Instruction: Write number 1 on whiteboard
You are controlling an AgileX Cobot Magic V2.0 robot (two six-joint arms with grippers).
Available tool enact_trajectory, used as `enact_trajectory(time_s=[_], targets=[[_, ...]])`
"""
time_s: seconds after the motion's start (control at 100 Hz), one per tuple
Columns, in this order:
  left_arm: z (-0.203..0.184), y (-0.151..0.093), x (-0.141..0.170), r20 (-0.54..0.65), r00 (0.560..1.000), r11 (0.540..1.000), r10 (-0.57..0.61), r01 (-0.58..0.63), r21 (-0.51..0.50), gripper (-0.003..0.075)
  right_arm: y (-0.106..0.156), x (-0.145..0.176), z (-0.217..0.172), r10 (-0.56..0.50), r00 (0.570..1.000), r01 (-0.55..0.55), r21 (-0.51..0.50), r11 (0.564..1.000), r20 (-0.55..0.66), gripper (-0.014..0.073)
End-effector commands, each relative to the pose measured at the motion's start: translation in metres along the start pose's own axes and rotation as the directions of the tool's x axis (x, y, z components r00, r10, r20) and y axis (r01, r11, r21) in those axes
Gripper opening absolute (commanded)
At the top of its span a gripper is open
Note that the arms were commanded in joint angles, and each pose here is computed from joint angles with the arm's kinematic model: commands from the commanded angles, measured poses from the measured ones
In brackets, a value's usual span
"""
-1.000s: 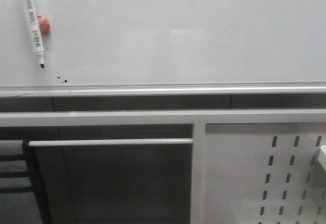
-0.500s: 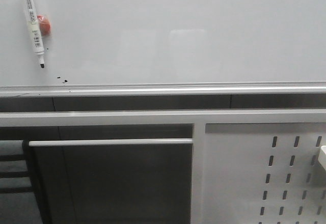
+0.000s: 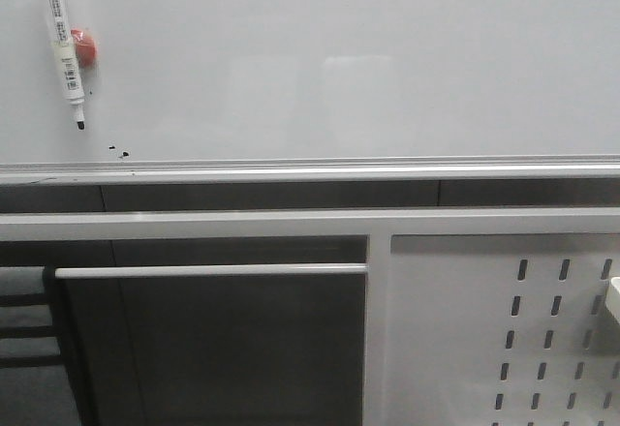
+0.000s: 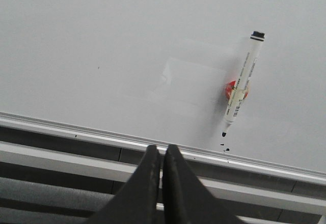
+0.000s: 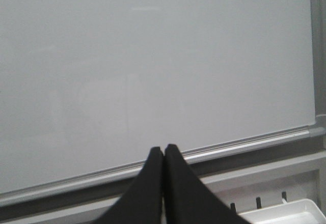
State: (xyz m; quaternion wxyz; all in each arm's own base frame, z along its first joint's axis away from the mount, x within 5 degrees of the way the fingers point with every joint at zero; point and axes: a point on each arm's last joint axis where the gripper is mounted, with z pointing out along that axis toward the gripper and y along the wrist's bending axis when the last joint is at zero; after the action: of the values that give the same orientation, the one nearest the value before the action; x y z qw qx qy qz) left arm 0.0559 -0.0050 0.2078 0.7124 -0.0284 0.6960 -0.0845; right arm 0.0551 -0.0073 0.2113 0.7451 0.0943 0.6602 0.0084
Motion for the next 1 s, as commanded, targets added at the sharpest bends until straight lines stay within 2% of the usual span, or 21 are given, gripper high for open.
enact_trajectory(time_s=[0.0, 0.07, 0.15, 0.33, 0.43, 0.53, 0.62, 0.78, 0.99], targets=[[-0.0019, 0.0025, -0.0031, 0.108, 0.994, 1.000, -0.016, 0.018, -0.014, -0.0021, 0.0002, -0.0094, -0.0019, -0.003, 0.991, 0.004, -0.004, 1.000, 0.133, -0.0055], [-0.0019, 0.0025, -0.0035, 0.112, 0.994, 1.000, -0.020, 0.021, -0.015, -0.0021, 0.0004, -0.0125, -0.0024, -0.003, 0.986, 0.004, -0.007, 1.000, 0.166, -0.0055], [-0.0020, 0.0029, -0.0043, 0.122, 0.990, 0.997, -0.075, 0.077, -0.012, -0.0021, 0.0006, -0.0146, -0.0028, -0.001, 0.982, 0.002, -0.008, 1.000, 0.190, -0.0055], [-0.0015, 0.0033, -0.0044, 0.121, 0.987, 0.994, -0.108, 0.110, -0.012, -0.0021, 0.0002, -0.0088, -0.0018, 0.028, 0.992, -0.027, -0.009, 1.000, 0.126, -0.0055], [0.0000, 0.0037, -0.0033, 0.104, 0.985, 0.990, -0.141, 0.143, -0.016, -0.0020, -0.0005, -0.0078, -0.0017, 0.159, 0.981, -0.158, -0.015, 0.987, 0.109, -0.0055], [0.0024, 0.0034, -0.0017, 0.077, 0.986, 0.989, -0.145, 0.147, -0.014, -0.0012, -0.0005, -0.0060, -0.0015, 0.197, 0.976, -0.197, -0.016, 0.980, 0.088, -0.0055], [0.0043, 0.0021, -0.0008, 0.054, 0.988, 0.989, -0.147, 0.147, 0.006, 0.0049, 0.0000, -0.0089, -0.0018, 0.202, 0.975, -0.201, -0.019, 0.979, 0.093, -0.0055], [0.0057, -0.0019, 0.0000, 0.027, 0.989, 0.987, -0.148, 0.146, 0.069, 0.0202, 0.0002, -0.0098, -0.0018, 0.248, 0.965, -0.247, -0.021, 0.969, 0.089, -0.0055], [0.0052, -0.0061, -0.0044, 0.039, 0.989, 0.982, -0.143, 0.136, 0.134, 0.0230, 0.0002, -0.0088, -0.0017, 0.282, 0.956, -0.281, -0.021, 0.960, 0.078, -0.0055]])
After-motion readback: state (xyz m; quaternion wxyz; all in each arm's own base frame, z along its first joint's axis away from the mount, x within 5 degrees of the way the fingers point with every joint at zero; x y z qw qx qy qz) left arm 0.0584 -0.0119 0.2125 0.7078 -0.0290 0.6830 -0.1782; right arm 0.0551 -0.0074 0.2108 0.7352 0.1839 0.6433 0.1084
